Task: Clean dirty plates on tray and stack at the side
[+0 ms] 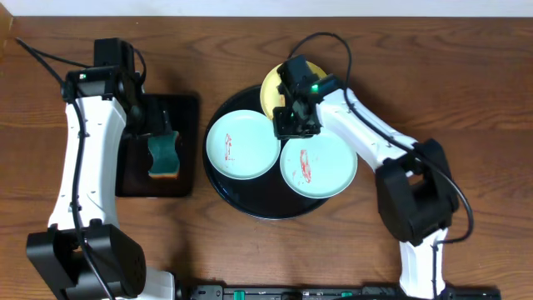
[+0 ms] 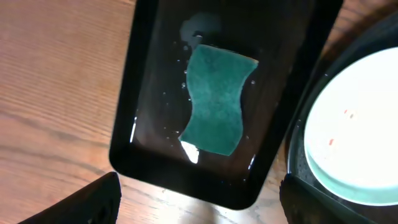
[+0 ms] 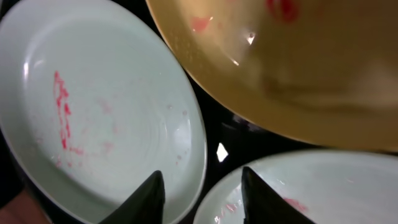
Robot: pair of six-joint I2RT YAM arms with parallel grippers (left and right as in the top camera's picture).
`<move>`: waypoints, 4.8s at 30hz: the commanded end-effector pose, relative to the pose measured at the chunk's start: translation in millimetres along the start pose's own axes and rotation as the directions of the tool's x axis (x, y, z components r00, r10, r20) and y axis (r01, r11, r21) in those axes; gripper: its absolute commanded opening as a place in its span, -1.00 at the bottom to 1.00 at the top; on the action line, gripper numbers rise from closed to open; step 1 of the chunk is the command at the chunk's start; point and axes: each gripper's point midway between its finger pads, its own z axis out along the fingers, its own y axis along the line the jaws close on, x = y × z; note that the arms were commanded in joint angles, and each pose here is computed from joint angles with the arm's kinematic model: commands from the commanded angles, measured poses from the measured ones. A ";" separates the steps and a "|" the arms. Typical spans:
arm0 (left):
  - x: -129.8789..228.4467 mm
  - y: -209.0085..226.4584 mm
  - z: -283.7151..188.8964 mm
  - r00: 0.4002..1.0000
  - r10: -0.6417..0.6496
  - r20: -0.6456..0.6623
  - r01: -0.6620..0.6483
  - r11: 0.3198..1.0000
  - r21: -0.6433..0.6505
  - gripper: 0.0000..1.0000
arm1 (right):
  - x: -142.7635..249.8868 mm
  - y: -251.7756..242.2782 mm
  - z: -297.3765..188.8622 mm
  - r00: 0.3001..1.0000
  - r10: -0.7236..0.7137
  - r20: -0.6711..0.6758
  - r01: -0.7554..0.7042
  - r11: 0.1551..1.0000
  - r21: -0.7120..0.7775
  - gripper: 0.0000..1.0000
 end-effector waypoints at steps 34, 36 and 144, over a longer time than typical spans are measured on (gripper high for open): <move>-5.2 5.5 -6.9 0.999 -0.020 0.032 0.021 1.000 -0.019 0.64 | -20.8 26.6 -6.0 0.994 -0.098 0.046 0.097 0.995 0.026 -0.42; -5.2 5.5 -6.8 0.999 -0.020 0.032 0.021 1.000 -0.019 0.64 | -22.7 20.3 -15.8 0.995 -0.081 0.050 0.077 0.994 0.076 -0.42; 40.2 -30.2 175.3 0.986 0.064 -0.152 -0.050 0.994 0.095 0.34 | 18.1 -17.6 57.5 0.999 -0.043 0.020 0.040 0.990 0.137 -0.91</move>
